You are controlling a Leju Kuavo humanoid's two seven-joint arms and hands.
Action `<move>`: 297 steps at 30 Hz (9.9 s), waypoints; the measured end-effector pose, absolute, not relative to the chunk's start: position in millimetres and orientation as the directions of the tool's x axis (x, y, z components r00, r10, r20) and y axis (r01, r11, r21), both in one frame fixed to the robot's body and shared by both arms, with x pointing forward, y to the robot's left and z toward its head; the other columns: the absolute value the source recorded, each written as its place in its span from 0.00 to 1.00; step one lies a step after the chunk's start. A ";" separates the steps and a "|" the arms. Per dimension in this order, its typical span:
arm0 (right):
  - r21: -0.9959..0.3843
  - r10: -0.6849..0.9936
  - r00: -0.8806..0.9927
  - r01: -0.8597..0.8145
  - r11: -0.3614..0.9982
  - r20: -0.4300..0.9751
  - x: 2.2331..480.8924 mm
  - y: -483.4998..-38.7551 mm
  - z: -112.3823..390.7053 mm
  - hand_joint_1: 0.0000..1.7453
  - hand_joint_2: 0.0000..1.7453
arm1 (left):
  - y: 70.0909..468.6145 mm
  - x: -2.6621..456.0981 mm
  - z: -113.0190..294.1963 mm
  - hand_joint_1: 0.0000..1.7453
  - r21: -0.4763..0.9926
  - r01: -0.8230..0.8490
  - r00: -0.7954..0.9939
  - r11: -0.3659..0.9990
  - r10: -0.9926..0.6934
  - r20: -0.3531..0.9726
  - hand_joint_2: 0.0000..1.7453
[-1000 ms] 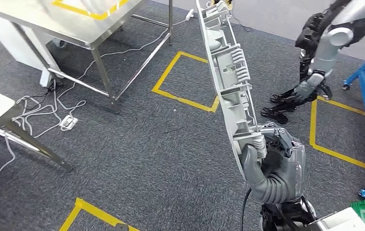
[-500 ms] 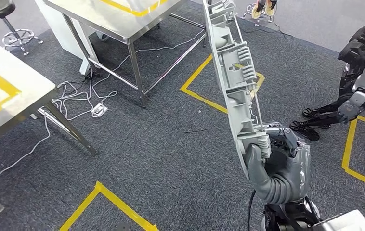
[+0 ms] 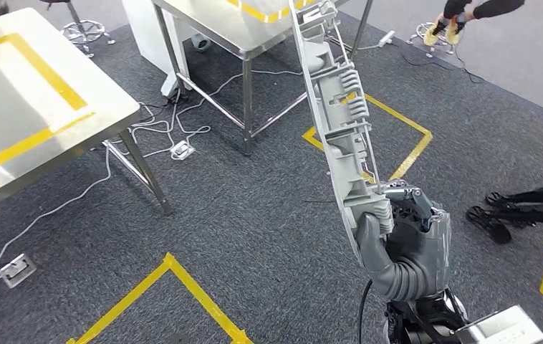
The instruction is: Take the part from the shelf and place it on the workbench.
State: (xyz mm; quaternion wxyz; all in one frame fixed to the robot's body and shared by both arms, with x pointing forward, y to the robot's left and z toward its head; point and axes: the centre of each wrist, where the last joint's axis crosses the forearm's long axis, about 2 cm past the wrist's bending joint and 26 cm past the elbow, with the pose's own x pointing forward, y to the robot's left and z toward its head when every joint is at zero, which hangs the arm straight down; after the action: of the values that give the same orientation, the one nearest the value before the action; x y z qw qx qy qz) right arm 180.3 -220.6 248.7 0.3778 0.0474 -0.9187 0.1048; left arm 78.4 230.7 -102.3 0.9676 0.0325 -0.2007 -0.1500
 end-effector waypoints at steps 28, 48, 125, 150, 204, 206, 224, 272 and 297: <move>-0.162 -0.006 -0.705 -0.171 0.972 0.709 180.8 -220.4 247.2 1.00 1.00 | 229.3 77.1 -102.4 0.00 0.113 0.283 0.880 0.953 -0.304 0.364 1.00; -0.166 -0.007 -0.705 -0.177 0.970 0.709 181.1 -220.4 247.0 1.00 1.00 | 225.5 76.9 -102.0 0.00 0.106 0.286 0.879 0.952 -0.305 0.366 1.00; -0.058 -0.162 -0.690 -0.284 0.957 0.705 196.2 -200.5 239.3 1.00 1.00 | 241.4 76.2 -103.8 0.00 0.136 0.095 0.924 0.986 -0.139 0.357 1.00; -0.057 -0.167 -0.693 -0.288 0.956 0.701 196.2 -200.8 241.7 1.00 1.00 | 240.8 76.5 -103.6 0.00 0.140 0.100 0.925 0.985 -0.143 0.351 1.00; -0.052 -0.164 -0.692 -0.280 0.958 0.703 192.7 -202.4 240.5 1.00 1.00 | 238.3 73.2 -103.9 0.00 0.138 0.103 0.929 0.985 -0.144 0.341 1.00; -0.053 -0.164 -0.693 -0.281 0.958 0.702 193.0 -202.4 240.8 1.00 1.00 | 238.4 73.5 -103.9 0.00 0.138 0.102 0.929 0.985 -0.144 0.341 1.00; -0.058 -0.165 -0.703 -0.282 0.958 0.692 194.9 -202.9 243.8 1.00 1.00 | 232.2 74.3 -103.1 0.00 0.129 0.102 0.925 0.986 -0.142 0.352 1.00; -0.044 -0.165 -0.696 -0.272 0.961 0.699 191.6 -203.1 241.6 1.00 1.00 | 239.4 73.1 -104.1 0.00 0.138 0.106 0.931 0.985 -0.146 0.333 1.00; -0.038 -0.166 -0.688 -0.272 0.962 0.706 192.3 -203.2 240.0 1.00 1.00 | 238.6 73.3 -104.0 0.00 0.133 0.106 0.931 0.985 -0.145 0.334 1.00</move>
State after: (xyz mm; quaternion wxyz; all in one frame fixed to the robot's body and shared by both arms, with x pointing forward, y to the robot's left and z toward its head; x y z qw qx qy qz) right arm 192.3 -203.2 240.0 0.3763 0.1197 -0.9160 0.0701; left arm 73.3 238.6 -104.0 0.9811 0.0565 -0.1739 -0.0639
